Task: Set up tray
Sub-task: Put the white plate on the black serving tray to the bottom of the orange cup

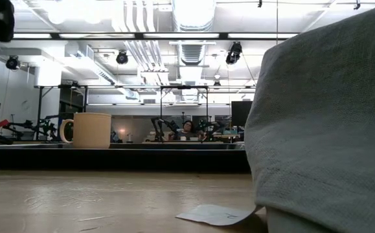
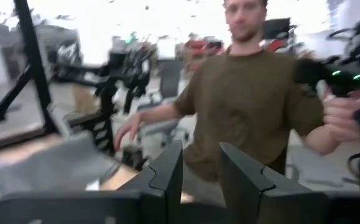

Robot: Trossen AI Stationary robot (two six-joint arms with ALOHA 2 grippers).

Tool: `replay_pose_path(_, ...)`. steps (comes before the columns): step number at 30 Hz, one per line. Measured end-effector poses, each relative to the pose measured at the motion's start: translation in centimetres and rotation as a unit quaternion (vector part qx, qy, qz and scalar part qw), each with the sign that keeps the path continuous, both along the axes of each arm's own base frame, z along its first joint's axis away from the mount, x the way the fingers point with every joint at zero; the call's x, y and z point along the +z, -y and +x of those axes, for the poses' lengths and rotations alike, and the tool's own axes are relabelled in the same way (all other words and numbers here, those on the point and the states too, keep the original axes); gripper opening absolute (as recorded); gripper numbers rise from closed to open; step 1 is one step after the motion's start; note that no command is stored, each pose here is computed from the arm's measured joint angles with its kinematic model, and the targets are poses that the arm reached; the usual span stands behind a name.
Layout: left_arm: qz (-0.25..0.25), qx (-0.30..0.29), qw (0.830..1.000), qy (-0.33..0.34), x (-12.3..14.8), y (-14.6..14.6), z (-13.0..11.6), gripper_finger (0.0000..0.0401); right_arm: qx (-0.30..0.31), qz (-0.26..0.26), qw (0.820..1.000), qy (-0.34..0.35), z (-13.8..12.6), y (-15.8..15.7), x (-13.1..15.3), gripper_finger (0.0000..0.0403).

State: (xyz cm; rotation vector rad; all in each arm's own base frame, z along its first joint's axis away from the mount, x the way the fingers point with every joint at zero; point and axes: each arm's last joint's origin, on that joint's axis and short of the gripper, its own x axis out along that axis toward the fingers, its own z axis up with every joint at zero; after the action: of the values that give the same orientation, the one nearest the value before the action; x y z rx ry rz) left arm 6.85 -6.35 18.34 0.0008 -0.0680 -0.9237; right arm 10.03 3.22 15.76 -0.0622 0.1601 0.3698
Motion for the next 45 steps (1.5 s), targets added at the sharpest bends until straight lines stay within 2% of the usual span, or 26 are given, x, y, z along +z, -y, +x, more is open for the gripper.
replay_pose_path(5,0.014,0.05,0.998,-0.041,-0.8,-0.2,0.3,0.0081,0.0,0.0,1.0,0.0,0.0,0.0,0.0,0.0068)
replay_pose_path(21,0.024,0.052,0.995,-0.078,-1.3,0.0,0.4,0.0081,-0.003,0.02,1.0,0.003,0.0,0.0,0.2,0.0068)
replay_pose_path(33,0.025,0.051,0.995,-0.079,-1.3,0.0,0.4,0.0081,-0.003,0.02,1.0,0.006,0.0,0.0,0.2,0.0068)
replay_pose_path(37,0.025,0.051,0.995,-0.079,-1.3,0.0,0.4,0.0081,-0.002,0.029,0.999,0.041,0.1,0.0,0.9,0.0068)
replay_pose_path(45,0.025,0.051,0.995,-0.079,-1.3,0.0,0.4,0.0081,0.004,-0.023,0.994,0.111,0.1,0.0,1.8,0.0068)
